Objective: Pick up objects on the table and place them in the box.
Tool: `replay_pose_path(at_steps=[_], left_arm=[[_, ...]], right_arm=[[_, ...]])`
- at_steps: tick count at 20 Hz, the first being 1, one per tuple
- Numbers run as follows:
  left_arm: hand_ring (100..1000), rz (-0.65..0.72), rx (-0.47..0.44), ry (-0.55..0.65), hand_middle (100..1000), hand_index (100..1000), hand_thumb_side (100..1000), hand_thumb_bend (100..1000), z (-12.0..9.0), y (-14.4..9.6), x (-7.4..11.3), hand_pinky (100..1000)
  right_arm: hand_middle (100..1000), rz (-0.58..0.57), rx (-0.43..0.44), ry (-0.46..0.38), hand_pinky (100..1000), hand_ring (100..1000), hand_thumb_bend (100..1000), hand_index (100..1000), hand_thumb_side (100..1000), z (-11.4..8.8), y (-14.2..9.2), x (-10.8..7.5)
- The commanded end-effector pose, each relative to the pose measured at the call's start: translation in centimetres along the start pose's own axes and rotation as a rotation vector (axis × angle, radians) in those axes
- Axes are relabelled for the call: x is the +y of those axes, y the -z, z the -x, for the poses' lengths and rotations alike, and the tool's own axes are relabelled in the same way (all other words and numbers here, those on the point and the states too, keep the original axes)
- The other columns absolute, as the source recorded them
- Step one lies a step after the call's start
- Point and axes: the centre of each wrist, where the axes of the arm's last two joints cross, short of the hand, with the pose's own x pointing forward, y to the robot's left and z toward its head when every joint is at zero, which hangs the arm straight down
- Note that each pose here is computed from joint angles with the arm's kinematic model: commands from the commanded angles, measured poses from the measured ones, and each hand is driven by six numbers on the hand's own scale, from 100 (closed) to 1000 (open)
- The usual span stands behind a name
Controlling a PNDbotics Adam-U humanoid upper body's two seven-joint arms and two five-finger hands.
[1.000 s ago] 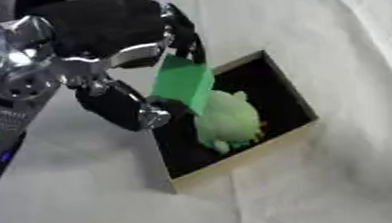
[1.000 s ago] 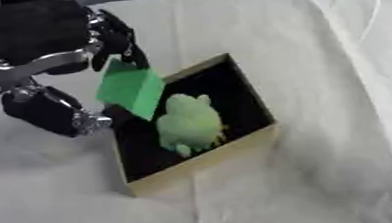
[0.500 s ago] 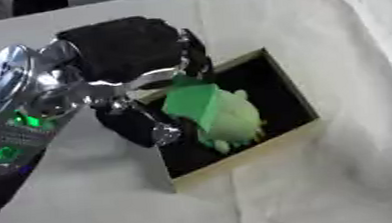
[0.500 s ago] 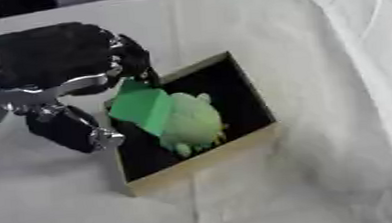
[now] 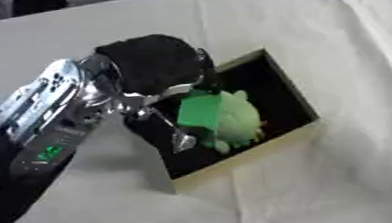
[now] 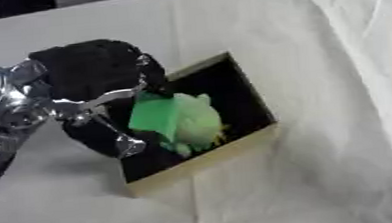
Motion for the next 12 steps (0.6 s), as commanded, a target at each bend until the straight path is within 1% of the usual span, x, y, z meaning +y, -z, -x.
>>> replay_pose_path(at_steps=[1,2,4,6,9,12], left_arm=[[787,0.028,0.024,0.051,765,933,534,556,0.3,-0.1,0.3,868],[812,0.038,0.032,0.062,789,948,562,615,0.4,-0.1,0.2,887],[828,0.051,0.046,0.087,803,956,574,659,0.4,-0.2,0.2,896],[834,0.045,0.059,0.111,807,959,586,674,0.4,-0.5,0.5,897],[833,0.002,0.081,0.135,804,956,583,659,0.4,-1.3,1.1,893],[818,-0.054,0.094,0.131,790,947,581,620,0.4,-2.1,1.8,879]], right_arm=[[804,0.002,-0.035,-0.005,833,856,278,974,1000,-0.6,0.7,-0.2],[804,0.002,-0.034,-0.006,833,856,279,974,1000,-0.6,0.7,-0.2],[804,0.003,-0.034,-0.007,833,856,279,975,1000,-0.6,0.7,-0.2],[804,0.002,-0.032,-0.008,833,856,280,974,1000,-0.6,0.6,-0.3],[803,0.003,-0.03,-0.011,832,856,281,974,1000,-0.5,0.6,-0.3],[803,0.005,-0.029,-0.013,833,856,281,974,1000,-0.5,0.6,-0.3]])
